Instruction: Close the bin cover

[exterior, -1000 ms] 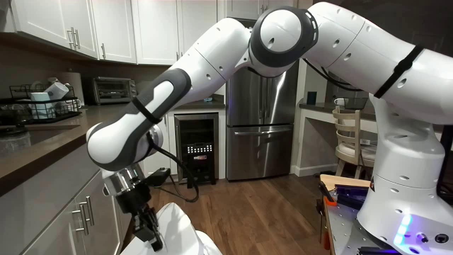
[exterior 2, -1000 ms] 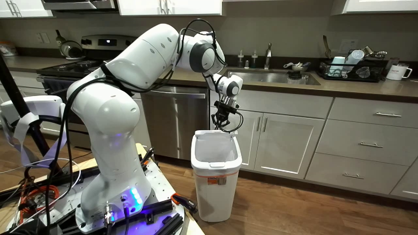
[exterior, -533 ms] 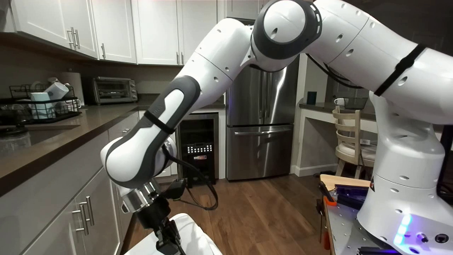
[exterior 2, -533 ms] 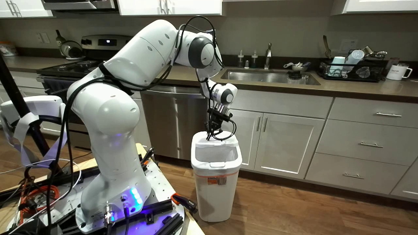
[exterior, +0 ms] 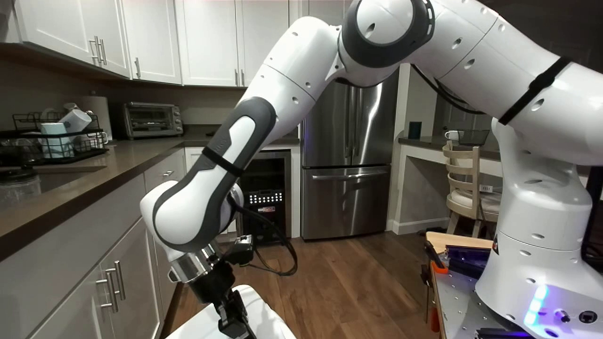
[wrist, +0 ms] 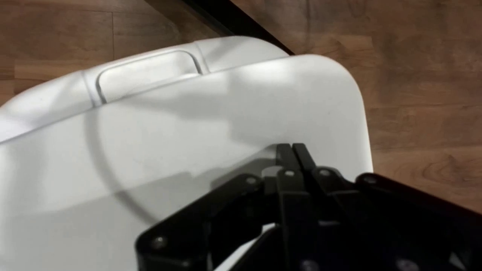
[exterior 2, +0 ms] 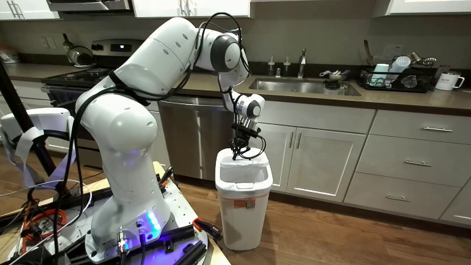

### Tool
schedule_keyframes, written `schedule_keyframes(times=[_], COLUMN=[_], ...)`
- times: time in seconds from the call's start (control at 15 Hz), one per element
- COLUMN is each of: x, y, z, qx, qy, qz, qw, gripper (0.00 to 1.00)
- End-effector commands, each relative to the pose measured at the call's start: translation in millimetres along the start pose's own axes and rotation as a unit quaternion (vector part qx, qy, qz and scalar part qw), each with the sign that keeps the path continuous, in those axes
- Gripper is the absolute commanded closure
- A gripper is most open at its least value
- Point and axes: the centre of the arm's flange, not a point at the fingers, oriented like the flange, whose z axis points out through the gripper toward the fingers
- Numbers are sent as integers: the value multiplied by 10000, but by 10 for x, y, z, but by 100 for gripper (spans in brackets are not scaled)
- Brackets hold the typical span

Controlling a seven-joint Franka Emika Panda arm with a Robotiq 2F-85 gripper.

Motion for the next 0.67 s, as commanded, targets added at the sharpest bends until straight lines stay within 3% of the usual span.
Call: schedule_keyframes(times=[0.0,0.33,0.6], x=[-202,-234,-220], y=[-40,-22,-40], z=[-11,-14,16], qx=[-360,-672,-516], qy=[50,80,350], qz=[114,160,219], qw=[9993,9976,9978], gripper=[94,94,94])
